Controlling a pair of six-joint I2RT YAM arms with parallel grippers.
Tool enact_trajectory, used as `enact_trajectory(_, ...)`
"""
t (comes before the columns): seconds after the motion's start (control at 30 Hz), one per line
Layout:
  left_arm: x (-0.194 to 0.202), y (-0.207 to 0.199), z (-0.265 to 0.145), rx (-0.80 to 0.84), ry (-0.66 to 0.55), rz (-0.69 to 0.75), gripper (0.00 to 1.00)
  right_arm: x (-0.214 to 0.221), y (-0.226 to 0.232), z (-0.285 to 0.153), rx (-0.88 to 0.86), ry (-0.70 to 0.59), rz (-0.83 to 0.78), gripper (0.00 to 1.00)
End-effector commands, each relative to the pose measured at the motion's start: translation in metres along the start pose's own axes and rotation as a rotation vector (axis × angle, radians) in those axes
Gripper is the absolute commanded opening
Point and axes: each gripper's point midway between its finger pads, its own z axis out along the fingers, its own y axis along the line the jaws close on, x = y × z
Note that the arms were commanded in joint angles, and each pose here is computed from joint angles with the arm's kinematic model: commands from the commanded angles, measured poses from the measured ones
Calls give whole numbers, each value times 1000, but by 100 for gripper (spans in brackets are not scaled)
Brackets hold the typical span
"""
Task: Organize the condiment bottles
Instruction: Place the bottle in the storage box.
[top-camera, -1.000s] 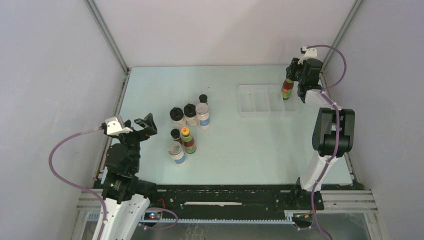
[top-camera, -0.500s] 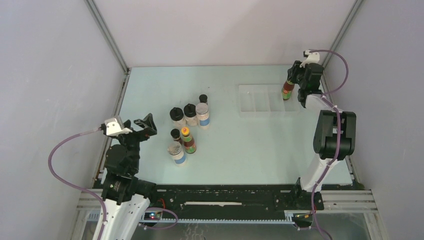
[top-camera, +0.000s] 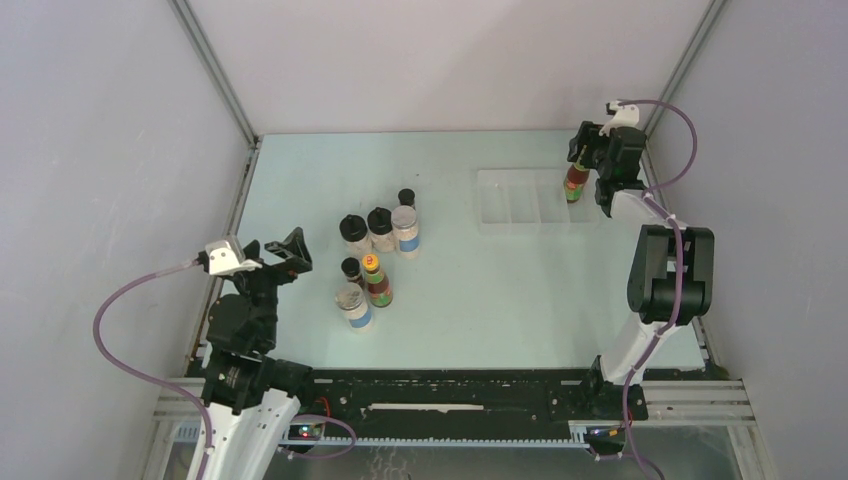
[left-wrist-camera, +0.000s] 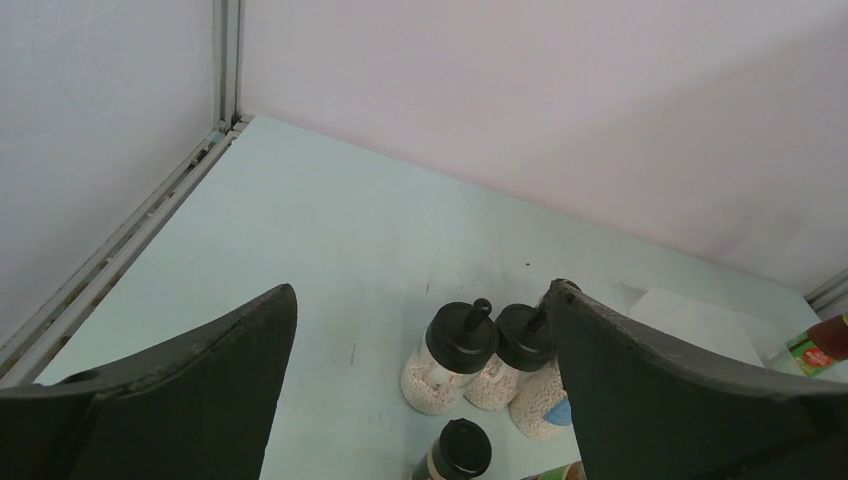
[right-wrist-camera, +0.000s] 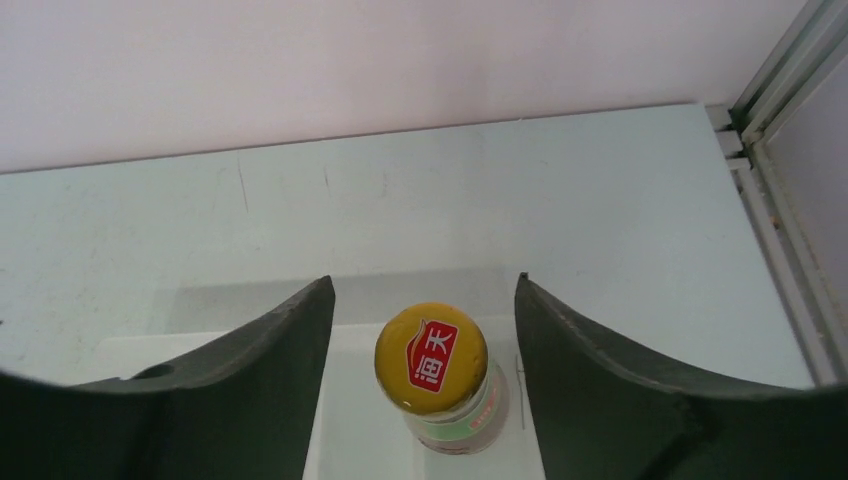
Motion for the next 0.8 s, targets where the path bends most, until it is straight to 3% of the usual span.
enact_trajectory(0.0,4,-1,0,15,-1,8,100,-36,9,-12,-11,-82,-2,82)
enact_trajectory(0.13,4,-1,0,16,0,8,100,-34,9,-11,-13,-79,-1,92)
enact_trajectory(0.53,2,-2,0,21,-10,3,100,-86,21,-36,-20,-193,-28,93)
enact_trajectory(0.7,0,-2,-2,26,-18,-2,100,-108,53,-62,-71,-216,-35,93)
enact_trajectory(0.77,-1,-3,-2,28,-22,-4,100,-113,89,-75,-144,-218,-56,93)
